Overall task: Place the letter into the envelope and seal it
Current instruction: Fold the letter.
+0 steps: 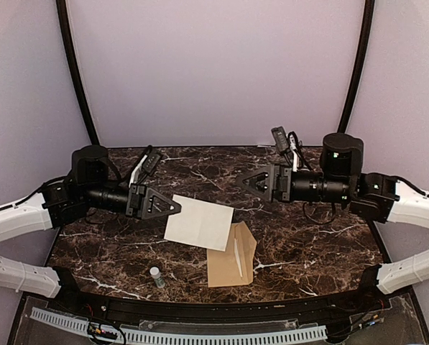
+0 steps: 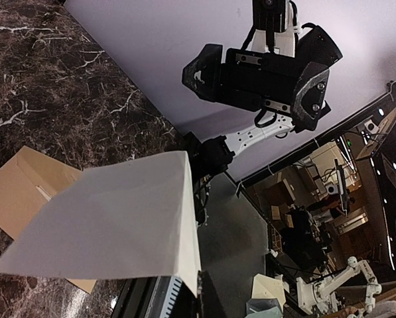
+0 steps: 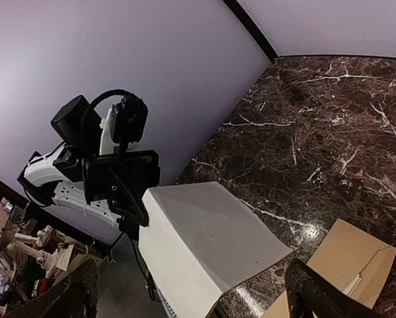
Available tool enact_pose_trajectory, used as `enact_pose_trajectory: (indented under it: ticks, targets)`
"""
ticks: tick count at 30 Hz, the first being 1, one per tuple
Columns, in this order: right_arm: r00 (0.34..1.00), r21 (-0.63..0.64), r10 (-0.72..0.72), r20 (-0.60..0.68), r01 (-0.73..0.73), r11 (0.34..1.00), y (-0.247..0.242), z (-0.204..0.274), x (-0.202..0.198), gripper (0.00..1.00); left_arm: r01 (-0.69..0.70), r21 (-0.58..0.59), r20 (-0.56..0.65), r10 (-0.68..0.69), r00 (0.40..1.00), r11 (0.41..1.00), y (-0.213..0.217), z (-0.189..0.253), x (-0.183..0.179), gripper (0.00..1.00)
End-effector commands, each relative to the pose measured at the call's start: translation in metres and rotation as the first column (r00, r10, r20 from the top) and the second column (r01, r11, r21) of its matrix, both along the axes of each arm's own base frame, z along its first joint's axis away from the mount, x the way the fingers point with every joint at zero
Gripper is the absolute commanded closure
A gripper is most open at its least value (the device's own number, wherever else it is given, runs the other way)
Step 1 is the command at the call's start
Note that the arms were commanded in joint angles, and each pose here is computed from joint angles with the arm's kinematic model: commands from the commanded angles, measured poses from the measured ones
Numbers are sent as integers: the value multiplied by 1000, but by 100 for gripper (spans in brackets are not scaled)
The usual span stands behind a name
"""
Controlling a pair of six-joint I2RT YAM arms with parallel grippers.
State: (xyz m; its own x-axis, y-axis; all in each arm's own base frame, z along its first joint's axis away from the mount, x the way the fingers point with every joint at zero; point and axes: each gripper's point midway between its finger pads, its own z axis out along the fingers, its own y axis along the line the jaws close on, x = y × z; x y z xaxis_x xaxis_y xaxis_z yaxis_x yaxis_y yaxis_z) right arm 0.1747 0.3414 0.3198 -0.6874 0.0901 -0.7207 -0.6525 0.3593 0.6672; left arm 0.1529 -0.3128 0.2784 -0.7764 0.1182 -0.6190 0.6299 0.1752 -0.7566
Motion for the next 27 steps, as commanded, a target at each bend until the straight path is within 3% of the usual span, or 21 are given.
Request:
enact_pose_trajectory:
  ticks: [1, 4, 10, 24, 27]
  targets:
    - [989, -82, 103, 105, -94, 992, -1, 5, -19, 8, 86, 3, 21, -86, 996, 996, 3, 8, -17, 100]
    - [971, -76, 186, 148, -176, 981, 9, 11, -37, 23, 129, 10, -11, -129, 992, 992, 2, 2, -23, 100]
    - [941, -142, 306, 148, -286, 948, 37, 5, -61, 38, 232, -5, -36, -232, 972, 973, 1, 1, -40, 100]
    - [913, -139, 400, 81, -387, 912, 73, -28, -85, 42, 338, -26, -33, -339, 940, 941, 0, 0, -58, 100]
    - [912, -142, 405, 68, -393, 908, 77, -32, -87, 51, 339, -19, -31, -339, 940, 941, 0, -3, -57, 100]
